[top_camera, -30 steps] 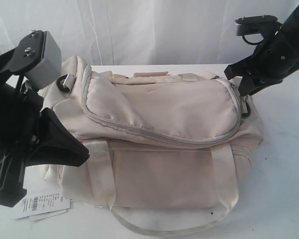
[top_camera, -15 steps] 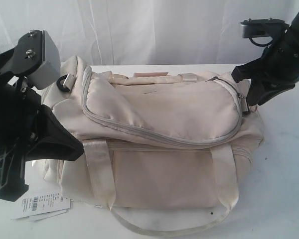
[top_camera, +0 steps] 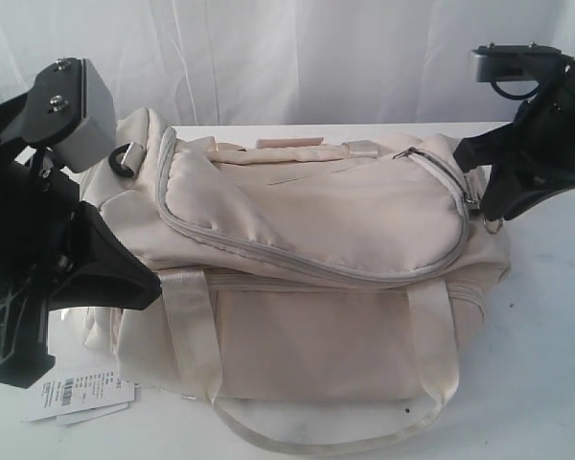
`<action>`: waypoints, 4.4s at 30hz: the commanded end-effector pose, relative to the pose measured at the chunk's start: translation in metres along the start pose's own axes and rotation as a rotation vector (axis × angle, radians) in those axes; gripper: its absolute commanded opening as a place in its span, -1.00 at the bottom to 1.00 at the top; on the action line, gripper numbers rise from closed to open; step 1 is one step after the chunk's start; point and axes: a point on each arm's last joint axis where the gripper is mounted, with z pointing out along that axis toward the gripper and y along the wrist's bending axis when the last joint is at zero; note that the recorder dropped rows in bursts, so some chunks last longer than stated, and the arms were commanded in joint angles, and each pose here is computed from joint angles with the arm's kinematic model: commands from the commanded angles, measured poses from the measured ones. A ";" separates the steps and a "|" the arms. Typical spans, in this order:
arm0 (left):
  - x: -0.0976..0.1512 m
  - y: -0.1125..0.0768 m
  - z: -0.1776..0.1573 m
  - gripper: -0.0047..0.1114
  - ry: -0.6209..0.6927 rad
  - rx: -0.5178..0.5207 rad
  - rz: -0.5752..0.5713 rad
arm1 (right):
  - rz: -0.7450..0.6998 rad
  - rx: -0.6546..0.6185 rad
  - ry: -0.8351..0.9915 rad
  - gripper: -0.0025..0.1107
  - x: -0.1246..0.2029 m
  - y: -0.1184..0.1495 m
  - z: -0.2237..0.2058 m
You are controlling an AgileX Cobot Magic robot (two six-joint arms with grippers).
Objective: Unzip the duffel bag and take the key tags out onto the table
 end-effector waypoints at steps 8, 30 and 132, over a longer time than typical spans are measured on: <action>-0.003 -0.003 -0.002 -0.92 -0.017 0.029 -0.016 | 0.015 -0.027 0.057 -0.96 0.031 0.006 0.002; -0.002 -0.005 -0.002 -0.92 -0.010 0.045 -0.017 | -0.099 -0.127 0.063 -0.96 0.061 0.047 0.020; 0.022 0.024 -0.005 -0.92 0.188 -0.318 -0.293 | -0.884 -0.014 -0.357 -0.09 0.035 0.216 -0.029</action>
